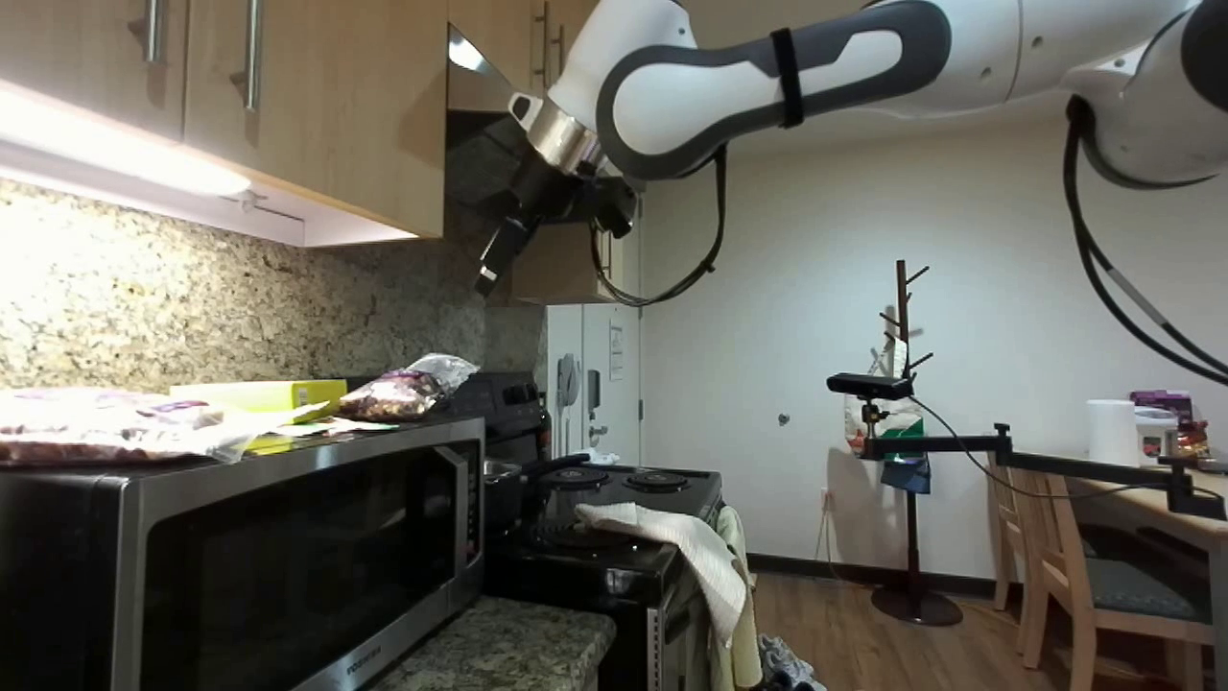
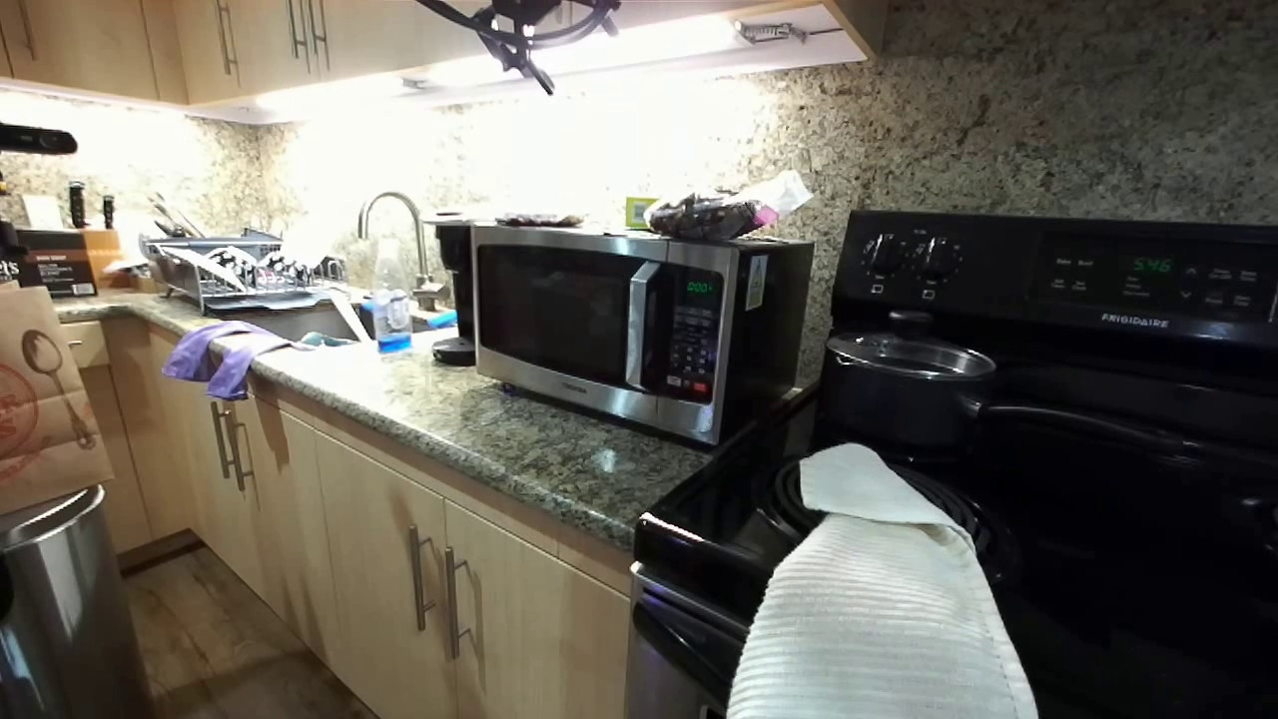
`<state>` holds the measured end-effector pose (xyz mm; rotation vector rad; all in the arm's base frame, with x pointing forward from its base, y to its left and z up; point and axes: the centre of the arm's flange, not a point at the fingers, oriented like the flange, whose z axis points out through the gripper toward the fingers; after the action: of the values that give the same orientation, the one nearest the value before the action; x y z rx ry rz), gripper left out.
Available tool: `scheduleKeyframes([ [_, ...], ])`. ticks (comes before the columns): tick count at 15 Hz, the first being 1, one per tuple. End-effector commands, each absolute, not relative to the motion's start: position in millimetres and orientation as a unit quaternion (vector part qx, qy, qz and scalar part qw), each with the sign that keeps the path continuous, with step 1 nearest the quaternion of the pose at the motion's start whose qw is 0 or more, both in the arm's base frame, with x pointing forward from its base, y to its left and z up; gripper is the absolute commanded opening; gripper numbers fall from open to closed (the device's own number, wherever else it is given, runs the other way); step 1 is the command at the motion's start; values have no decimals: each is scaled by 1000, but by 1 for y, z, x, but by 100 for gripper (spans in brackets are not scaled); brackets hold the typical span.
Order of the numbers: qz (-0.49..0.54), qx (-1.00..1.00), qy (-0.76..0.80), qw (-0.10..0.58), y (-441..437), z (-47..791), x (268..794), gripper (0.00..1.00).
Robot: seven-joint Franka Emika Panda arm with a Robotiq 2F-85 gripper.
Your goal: Move the packet from the left side of the counter to the top of the microwave
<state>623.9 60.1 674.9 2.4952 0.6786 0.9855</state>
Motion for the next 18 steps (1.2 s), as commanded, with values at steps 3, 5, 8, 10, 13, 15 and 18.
scheduleKeyframes([
  [3,334,894,243,172,63,670,629,100],
  [5,287,917,217,174,63,655,620,100],
  [8,210,950,186,136,61,644,594,100],
  [10,169,966,167,99,64,639,578,100],
  [13,117,983,132,57,75,616,554,100],
  [15,78,990,115,37,78,594,540,100],
  [18,46,995,87,14,81,555,530,100],
])
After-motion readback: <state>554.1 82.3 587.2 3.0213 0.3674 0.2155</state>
